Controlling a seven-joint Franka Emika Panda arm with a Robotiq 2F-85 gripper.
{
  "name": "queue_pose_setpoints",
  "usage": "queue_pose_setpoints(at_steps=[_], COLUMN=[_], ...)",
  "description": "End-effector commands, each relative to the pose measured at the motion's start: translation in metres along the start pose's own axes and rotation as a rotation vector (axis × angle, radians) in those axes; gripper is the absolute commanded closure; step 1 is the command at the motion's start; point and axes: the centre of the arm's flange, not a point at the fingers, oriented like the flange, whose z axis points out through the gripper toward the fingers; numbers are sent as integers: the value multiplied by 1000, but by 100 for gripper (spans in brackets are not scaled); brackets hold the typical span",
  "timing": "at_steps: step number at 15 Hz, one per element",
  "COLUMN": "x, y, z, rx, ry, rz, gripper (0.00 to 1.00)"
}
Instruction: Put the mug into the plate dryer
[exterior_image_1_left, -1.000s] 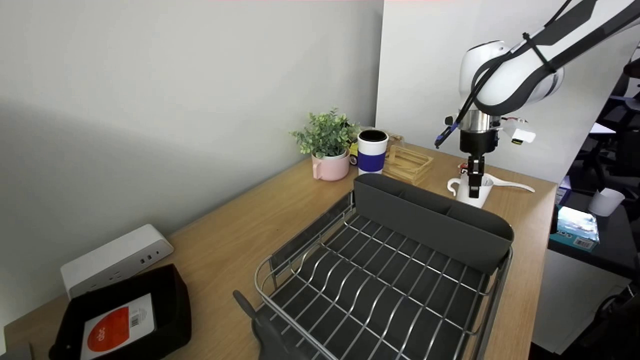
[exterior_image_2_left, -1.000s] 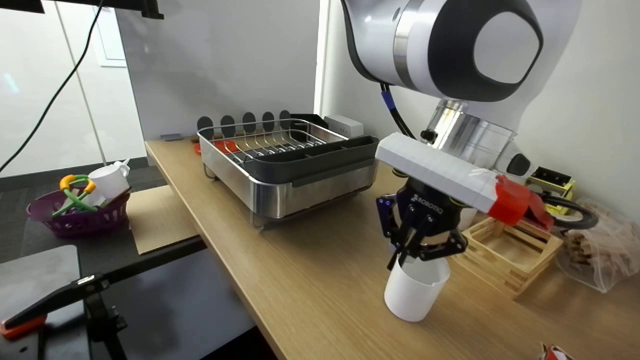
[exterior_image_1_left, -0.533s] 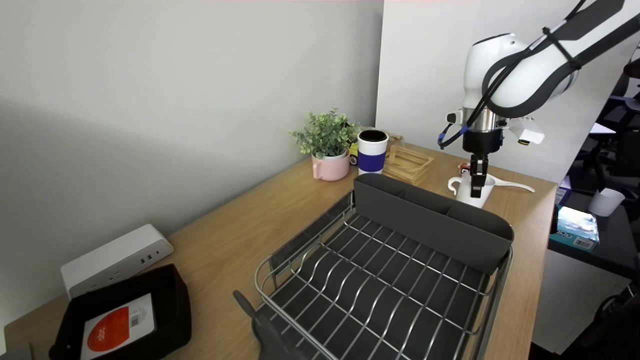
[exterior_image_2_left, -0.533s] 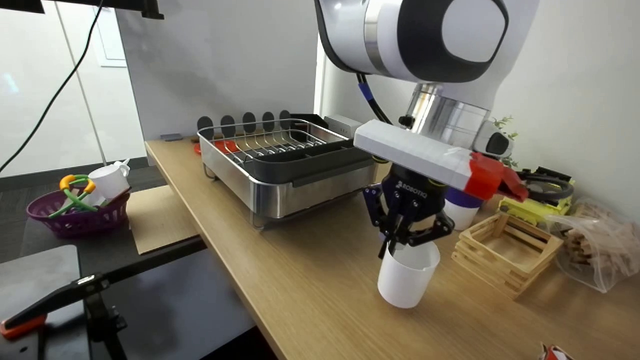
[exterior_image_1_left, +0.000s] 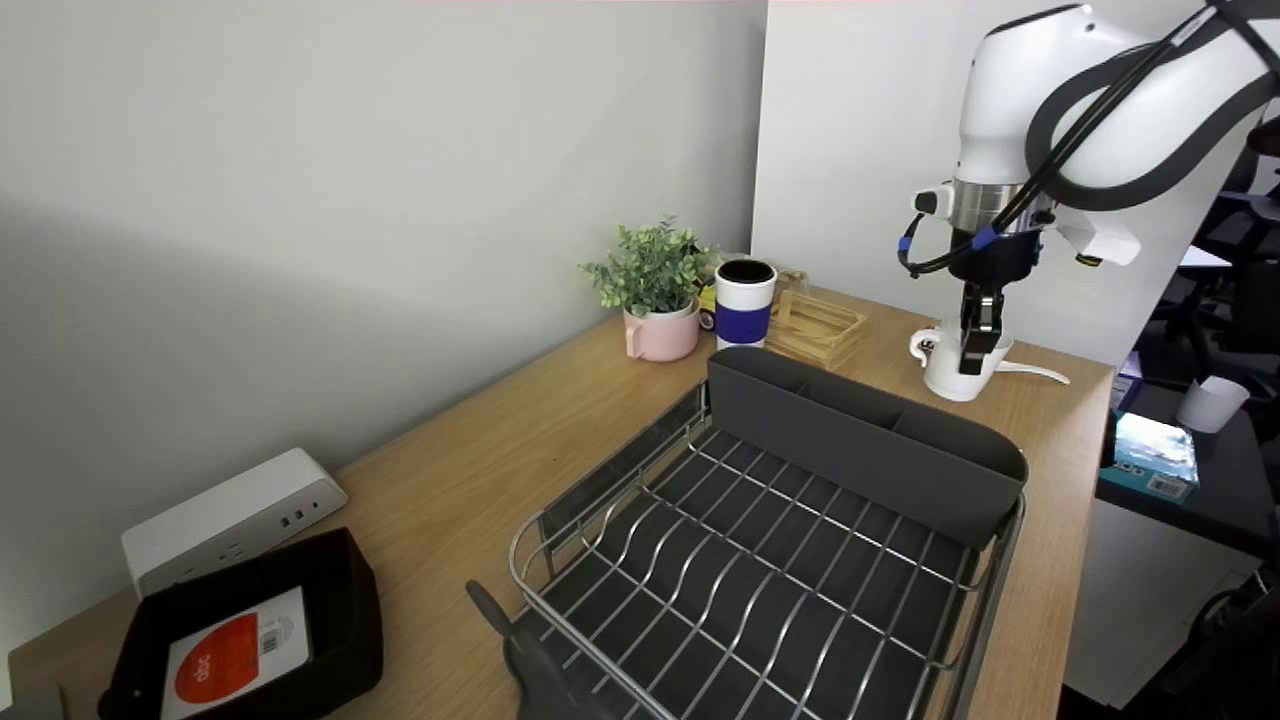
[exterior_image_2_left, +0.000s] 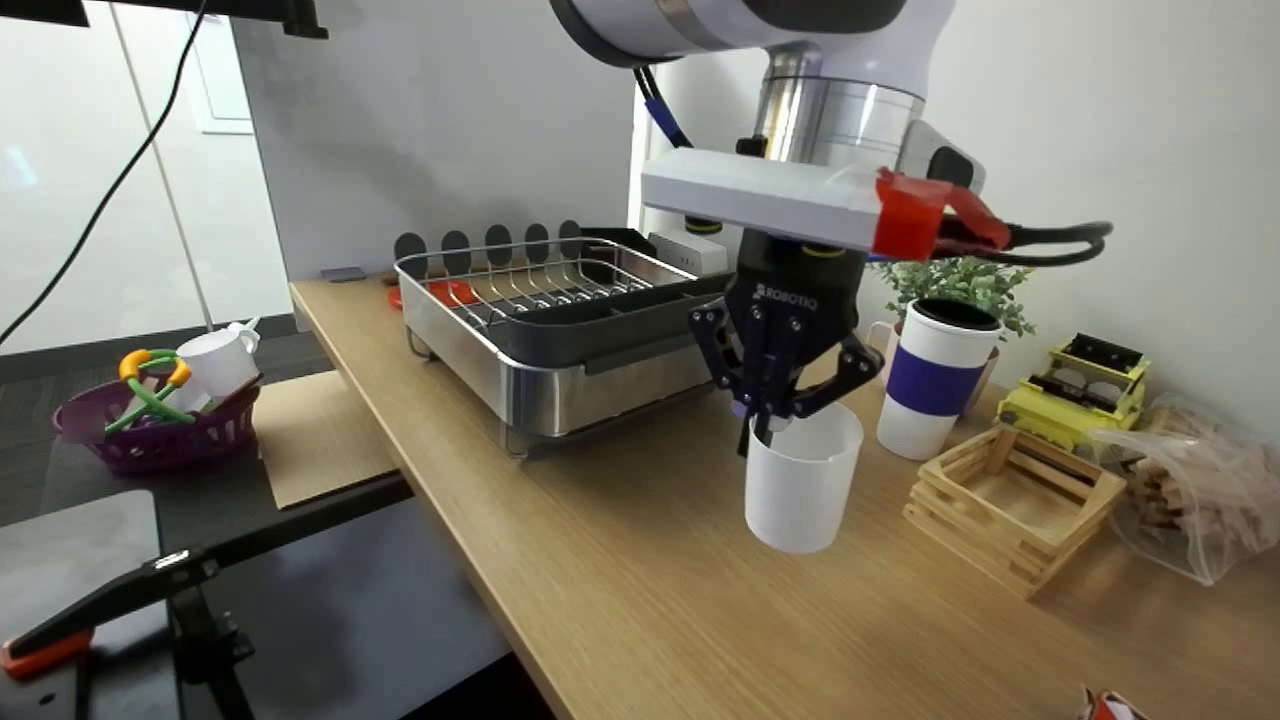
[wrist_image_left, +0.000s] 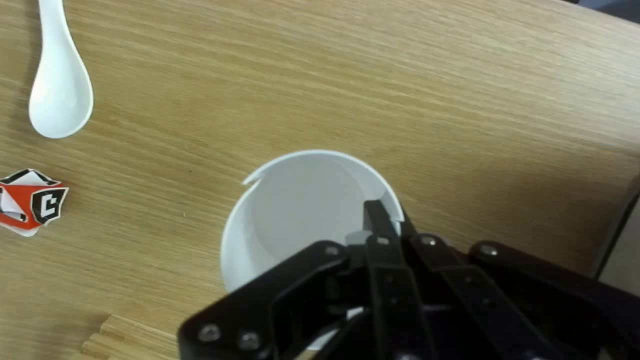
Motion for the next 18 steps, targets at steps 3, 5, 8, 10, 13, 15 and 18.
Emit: queue_pose_setpoints(at_steps=[3,5,8,10,13,15,18], x=[-37,-43,-51,-38,-43,-44,-44], y=[-27,-34,-43,-36,-41,-42,-42], z=[-34,-42,-52,-50,-55,-55,-55], rx=[-64,-79,-102,-80,-89,-88,-89], ry=[56,67,75,56,62,62,62], rz=[-26,-38,-48,-50,-54,-54,-54], gripper=[99,99,99,98,98,98,98])
